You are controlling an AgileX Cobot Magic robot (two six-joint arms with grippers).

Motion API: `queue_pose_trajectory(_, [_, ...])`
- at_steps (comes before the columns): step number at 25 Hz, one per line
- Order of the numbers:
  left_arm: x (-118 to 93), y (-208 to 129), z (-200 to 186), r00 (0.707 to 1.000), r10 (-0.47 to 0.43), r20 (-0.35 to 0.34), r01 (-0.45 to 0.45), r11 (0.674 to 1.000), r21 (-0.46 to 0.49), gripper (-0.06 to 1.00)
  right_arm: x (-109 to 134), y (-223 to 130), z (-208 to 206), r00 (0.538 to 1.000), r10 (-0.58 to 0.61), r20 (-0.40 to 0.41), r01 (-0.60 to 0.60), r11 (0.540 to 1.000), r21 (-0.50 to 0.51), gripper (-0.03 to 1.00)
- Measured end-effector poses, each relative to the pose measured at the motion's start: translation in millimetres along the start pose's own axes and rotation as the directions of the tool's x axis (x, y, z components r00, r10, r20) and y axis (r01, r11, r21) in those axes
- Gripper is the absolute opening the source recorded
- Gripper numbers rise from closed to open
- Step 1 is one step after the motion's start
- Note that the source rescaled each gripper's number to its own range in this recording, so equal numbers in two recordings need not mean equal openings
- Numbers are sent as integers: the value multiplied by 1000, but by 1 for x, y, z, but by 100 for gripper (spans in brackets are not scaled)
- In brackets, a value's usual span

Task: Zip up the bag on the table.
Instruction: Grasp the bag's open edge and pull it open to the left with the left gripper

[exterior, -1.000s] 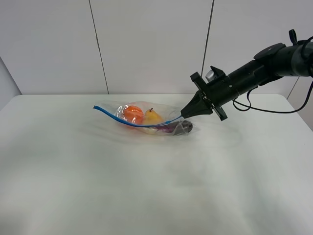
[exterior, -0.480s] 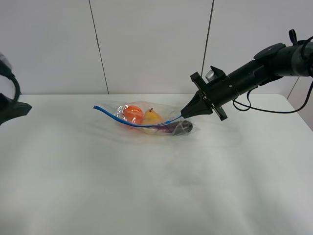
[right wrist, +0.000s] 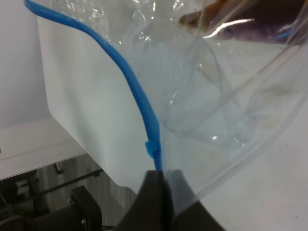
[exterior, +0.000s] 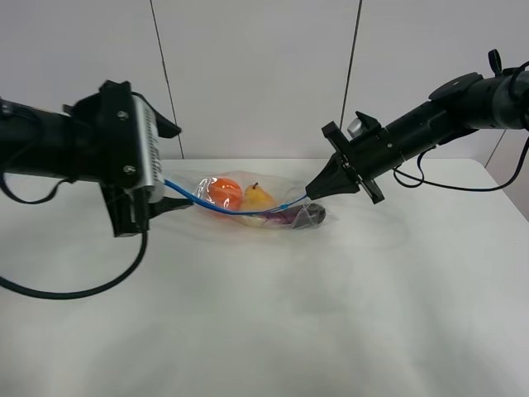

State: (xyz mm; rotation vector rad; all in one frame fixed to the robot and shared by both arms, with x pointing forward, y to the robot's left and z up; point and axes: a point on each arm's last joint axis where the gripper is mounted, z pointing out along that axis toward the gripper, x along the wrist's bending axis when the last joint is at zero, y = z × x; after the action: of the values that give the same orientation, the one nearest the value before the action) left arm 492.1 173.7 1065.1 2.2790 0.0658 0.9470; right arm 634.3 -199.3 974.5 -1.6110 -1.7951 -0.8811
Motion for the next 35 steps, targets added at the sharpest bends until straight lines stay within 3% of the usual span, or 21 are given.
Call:
queue_pose_trajectory(8, [-37,28,66,995,-31,91,40,995,-89,100,0,0,0,1000,0,0,0,1000,-1,0])
queue_pose_trajectory(11, [-42,33,90,993,-39,109,51,993,-105,100,0,0,0,1000,0,0,0,1000,-1,0])
queue_pose_trajectory(15, [-44,32,119,990,37,134,-21,992,-123,100,0,0,0,1000,0,0,0,1000,-1,0])
queue_pose_trajectory(22, [-56,18,159,980,54,194,-37,995,-87,98,0,0,0,1000,0,1,0,1000,-2,0])
queue_pose_trajectory(27, [-62,11,177,974,72,215,-58,996,-74,76,0,0,0,1000,0,1,0,1000,-2,0])
queue_pose_trajectory(35, [-57,12,179,976,97,193,-84,994,-72,39,-1,0,0,1000,-3,7,3,1000,2,0])
